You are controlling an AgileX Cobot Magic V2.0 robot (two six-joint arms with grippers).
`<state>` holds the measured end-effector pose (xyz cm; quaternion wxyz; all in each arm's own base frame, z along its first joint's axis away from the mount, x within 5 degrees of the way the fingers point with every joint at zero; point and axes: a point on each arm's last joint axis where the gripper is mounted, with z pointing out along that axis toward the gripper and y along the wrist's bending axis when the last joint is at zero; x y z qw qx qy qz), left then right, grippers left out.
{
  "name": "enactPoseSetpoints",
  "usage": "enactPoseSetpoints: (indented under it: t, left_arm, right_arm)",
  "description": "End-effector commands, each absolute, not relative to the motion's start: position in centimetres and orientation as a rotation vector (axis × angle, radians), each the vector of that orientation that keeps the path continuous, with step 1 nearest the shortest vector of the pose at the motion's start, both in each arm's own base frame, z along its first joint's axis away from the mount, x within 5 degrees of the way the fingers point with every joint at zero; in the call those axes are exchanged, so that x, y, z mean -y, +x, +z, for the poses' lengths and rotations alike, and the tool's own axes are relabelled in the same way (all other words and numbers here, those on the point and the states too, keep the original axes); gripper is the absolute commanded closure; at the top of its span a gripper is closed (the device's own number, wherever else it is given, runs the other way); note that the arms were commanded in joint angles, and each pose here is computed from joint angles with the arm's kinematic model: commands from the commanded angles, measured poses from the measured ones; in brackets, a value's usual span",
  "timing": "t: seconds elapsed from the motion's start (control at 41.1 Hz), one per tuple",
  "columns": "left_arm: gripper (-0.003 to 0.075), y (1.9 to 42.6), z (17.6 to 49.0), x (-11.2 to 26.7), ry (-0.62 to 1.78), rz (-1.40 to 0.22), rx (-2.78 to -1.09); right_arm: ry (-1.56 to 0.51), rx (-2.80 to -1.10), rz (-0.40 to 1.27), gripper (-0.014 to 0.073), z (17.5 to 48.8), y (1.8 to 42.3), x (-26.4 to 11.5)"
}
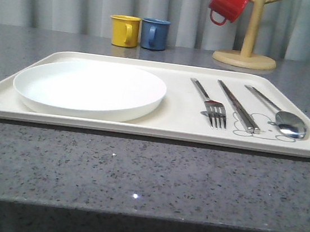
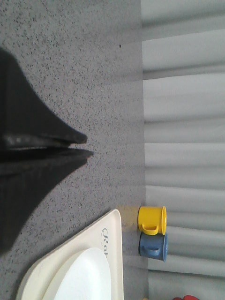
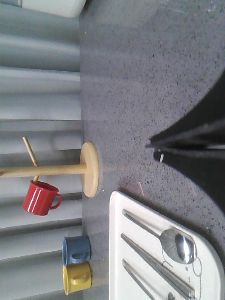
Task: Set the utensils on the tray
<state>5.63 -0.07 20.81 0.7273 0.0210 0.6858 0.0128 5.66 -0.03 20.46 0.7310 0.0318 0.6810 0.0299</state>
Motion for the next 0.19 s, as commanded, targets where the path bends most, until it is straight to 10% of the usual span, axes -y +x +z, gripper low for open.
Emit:
enactPoseSetpoints:
  t: [0.0, 0.17]
  left_arm:
    - [0.0738, 5.30, 21.79, 0.15, 0.039, 0.006, -1.401]
    - [0.0738, 5.30, 21.79, 0.15, 0.039, 0.006, -1.401]
  right_arm:
    - [0.056, -1.395, 0.056, 0.0663, 21.36, 5.41, 0.02]
    - [0.056, -1.395, 0.056, 0.0663, 21.36, 5.41, 0.02]
